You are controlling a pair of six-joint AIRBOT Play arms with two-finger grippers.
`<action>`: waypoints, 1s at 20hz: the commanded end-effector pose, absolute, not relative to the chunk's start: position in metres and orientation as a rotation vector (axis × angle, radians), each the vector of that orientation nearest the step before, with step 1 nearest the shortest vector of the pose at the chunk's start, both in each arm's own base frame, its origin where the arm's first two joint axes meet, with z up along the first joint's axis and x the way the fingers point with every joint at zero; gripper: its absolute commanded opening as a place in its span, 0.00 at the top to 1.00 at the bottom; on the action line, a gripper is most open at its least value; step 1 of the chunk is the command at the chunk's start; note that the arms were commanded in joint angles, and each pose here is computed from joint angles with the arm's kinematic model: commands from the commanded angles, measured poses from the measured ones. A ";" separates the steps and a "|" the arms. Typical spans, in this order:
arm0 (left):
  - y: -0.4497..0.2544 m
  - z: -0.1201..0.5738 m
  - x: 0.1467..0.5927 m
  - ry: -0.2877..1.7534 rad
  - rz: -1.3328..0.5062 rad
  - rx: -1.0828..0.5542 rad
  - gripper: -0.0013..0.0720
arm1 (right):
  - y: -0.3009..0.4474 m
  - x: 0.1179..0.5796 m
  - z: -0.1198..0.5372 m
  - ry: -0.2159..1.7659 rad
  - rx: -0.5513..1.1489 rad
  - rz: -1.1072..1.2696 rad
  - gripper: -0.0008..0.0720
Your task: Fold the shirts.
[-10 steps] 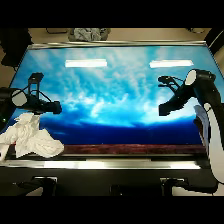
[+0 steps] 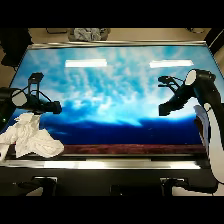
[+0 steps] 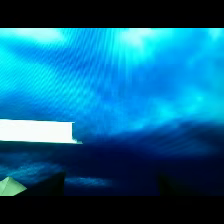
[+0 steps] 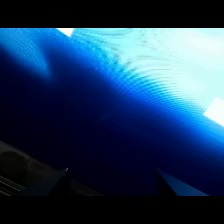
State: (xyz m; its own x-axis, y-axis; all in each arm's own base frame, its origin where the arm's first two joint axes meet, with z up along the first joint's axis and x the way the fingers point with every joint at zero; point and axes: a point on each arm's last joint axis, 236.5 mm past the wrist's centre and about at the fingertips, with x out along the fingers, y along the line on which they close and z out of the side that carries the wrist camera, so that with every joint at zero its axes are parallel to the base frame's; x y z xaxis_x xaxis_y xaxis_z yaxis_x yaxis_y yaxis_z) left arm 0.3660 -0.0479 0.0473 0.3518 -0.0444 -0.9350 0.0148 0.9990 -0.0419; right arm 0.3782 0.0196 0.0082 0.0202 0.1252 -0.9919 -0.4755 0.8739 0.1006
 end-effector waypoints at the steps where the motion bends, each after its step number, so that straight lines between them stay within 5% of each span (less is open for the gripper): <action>1: -0.048 0.047 0.366 1.210 -0.039 -0.026 0.08 | 0.020 0.378 0.008 1.484 -0.293 0.477 0.15; 14: -0.042 0.064 0.400 1.052 -0.049 0.031 0.06 | 0.016 0.387 0.008 1.452 -0.309 0.454 0.15; 18: 0.082 0.055 0.329 1.357 0.278 0.161 0.00 | 0.016 0.387 0.007 1.453 -0.309 0.455 0.15; 20: 0.132 0.035 0.281 1.473 0.442 -0.037 0.00 | 0.016 0.387 0.007 1.453 -0.309 0.454 0.15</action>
State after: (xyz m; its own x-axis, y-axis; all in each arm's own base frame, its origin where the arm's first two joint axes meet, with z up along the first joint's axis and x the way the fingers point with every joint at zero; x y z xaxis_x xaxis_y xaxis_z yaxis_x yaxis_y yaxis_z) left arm 0.3474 0.0650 0.0485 0.2694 0.2017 -0.9417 -0.1283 0.9766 0.1725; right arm 0.3871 0.0159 0.0076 0.0571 0.1099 -0.9923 -0.4748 0.8773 0.0698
